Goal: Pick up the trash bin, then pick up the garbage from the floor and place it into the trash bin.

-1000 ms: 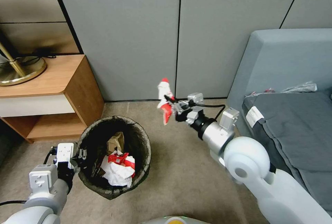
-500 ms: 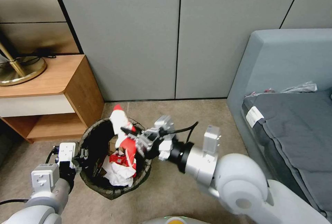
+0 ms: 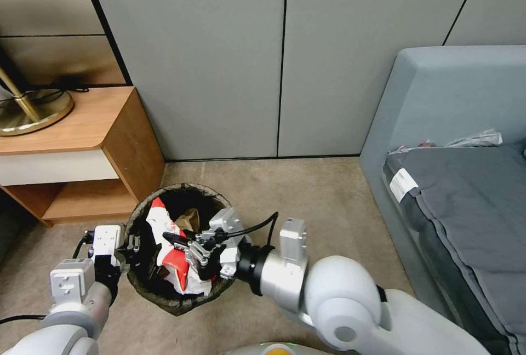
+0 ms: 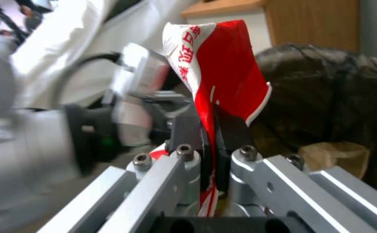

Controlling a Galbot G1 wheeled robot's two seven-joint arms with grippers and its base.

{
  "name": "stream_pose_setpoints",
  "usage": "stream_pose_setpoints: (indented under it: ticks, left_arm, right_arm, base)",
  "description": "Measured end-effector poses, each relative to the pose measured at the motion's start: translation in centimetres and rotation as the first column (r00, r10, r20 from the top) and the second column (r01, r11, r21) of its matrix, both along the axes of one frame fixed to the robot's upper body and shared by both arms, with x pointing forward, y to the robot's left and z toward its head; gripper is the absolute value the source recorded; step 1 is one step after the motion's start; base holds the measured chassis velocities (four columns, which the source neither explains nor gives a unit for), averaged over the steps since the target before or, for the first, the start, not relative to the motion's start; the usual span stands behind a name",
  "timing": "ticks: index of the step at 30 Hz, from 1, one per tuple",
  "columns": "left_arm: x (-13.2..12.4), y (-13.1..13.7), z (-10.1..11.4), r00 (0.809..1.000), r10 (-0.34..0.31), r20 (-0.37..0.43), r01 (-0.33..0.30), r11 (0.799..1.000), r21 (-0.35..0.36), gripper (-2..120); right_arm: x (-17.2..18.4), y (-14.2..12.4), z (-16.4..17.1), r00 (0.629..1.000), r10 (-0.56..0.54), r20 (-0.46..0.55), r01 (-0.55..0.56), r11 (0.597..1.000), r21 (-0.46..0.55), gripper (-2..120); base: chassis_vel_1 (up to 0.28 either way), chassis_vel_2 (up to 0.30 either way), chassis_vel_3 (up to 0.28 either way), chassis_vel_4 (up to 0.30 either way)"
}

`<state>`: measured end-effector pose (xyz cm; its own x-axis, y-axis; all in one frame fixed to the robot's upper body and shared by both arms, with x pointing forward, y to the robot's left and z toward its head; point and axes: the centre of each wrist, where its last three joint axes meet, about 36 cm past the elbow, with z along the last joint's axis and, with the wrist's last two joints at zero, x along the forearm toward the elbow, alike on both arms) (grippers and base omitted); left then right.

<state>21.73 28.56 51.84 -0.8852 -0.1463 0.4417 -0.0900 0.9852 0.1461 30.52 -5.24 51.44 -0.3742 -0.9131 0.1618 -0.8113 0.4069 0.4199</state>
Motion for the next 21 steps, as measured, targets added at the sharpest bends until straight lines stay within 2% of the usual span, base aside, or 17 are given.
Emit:
stream_pose_setpoints:
  ticks: [2,3,4,5,6,9,10,12,16,17,19,21]
  left_arm:
    - [0.0,0.0,0.0,1.000,0.000,0.000,0.000,1.000,0.000,1]
    - [0.0,0.0,0.0,1.000,0.000,0.000,0.000,1.000,-0.001,1]
    - [0.0,0.0,0.0,1.000,0.001,0.000,-0.001,1.000,-0.001,1]
    - [0.0,0.0,0.0,1.000,0.001,0.000,-0.001,1.000,-0.002,1]
    - [0.0,0.0,0.0,1.000,0.001,0.000,-0.001,1.000,-0.002,1]
    - [0.0,0.0,0.0,1.000,0.000,0.001,0.000,1.000,-0.004,1]
    - [0.0,0.0,0.0,1.000,0.000,0.001,0.000,1.000,-0.004,1]
    - [0.1,-0.1,0.0,1.000,-0.002,0.003,0.002,1.000,-0.006,1]
    - [0.1,-0.1,0.0,1.000,-0.004,0.003,0.004,1.000,-0.007,1]
    - [0.1,-0.1,0.0,1.000,-0.006,0.003,0.006,1.000,-0.007,1]
    - [0.1,0.0,0.0,1.000,-0.006,0.003,0.006,1.000,-0.007,1]
    - [0.1,0.0,0.0,1.000,-0.008,0.003,0.008,1.000,-0.006,1]
  right_arm:
    - [0.2,0.4,-0.3,1.000,-0.006,0.004,0.006,1.000,-0.007,0]
    - [0.4,1.0,-0.7,1.000,-0.017,0.010,0.017,1.000,-0.015,8]
    - [0.6,1.3,-0.8,1.000,-0.023,0.014,0.023,1.000,-0.018,10]
    - [0.7,1.5,-1.0,0.999,-0.030,0.018,0.030,0.999,-0.024,16]
    - [0.7,1.5,-1.0,0.999,-0.030,0.018,0.030,0.999,-0.024,16]
    - [1.1,1.8,-1.8,0.998,-0.055,0.033,0.056,0.997,-0.048,31]
    - [1.1,1.8,-1.8,0.998,-0.055,0.033,0.056,0.997,-0.048,31]
    - [1.0,1.9,-2.3,0.997,-0.072,0.028,0.074,0.996,-0.057,43]
    - [1.0,1.8,-2.6,0.996,-0.084,0.022,0.085,0.994,-0.064,51]
    - [1.0,1.7,-2.7,0.996,-0.092,0.022,0.093,0.993,-0.066,59]
    - [1.0,1.7,-2.6,0.995,-0.096,0.022,0.097,0.993,-0.065,61]
    - [1.0,1.6,-2.3,0.994,-0.103,0.023,0.104,0.993,-0.059,75]
  base:
    - [0.000,0.000,0.000,0.000]
    - [0.000,0.000,0.000,0.000]
    - [0.000,0.000,0.000,0.000]
    - [0.000,0.000,0.000,0.000]
    - [0.000,0.000,0.000,0.000]
    - [0.000,0.000,0.000,0.000]
    - [0.000,0.000,0.000,0.000]
    - [0.000,0.000,0.000,0.000]
    - [0.000,0.000,0.000,0.000]
    - [0.000,0.000,0.000,0.000]
    - [0.000,0.000,0.000,0.000]
    - [0.000,0.000,0.000,0.000]
